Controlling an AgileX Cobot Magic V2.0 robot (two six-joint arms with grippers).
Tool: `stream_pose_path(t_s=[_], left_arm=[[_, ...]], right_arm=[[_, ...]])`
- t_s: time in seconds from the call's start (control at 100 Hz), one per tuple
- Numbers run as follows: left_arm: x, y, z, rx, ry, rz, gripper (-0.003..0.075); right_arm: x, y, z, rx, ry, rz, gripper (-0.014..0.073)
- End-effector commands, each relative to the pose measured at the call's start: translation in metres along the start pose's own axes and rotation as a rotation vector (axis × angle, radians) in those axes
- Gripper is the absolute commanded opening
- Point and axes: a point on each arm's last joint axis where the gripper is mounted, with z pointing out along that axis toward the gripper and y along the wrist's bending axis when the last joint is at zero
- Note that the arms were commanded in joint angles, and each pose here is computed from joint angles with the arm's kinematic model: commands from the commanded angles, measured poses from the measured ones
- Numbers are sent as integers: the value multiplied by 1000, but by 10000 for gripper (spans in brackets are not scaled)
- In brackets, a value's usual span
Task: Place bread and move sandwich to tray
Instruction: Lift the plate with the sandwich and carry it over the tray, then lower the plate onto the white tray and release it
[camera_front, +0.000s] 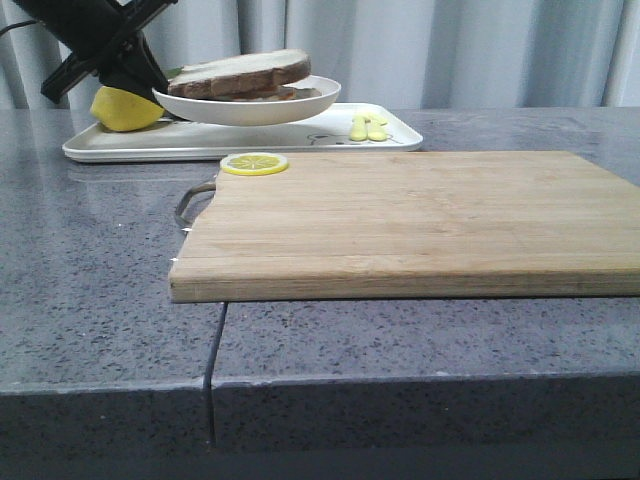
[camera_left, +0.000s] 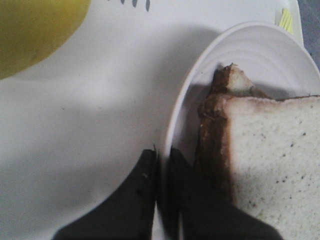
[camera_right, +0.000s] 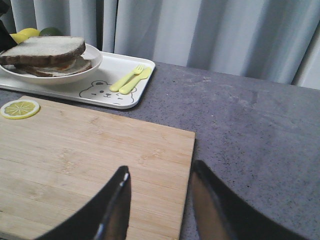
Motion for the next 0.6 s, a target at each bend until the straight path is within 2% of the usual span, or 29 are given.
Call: stream_pose_path(t_s=[0.0, 0.59], left_arm=[[-13, -39, -38, 113, -149, -1, -19], [-14, -21, -14, 88, -129, -62, -19]], right_arm=[[-14, -1, -2, 13, -93, -9, 314], [-14, -1, -2, 13, -93, -9, 314]])
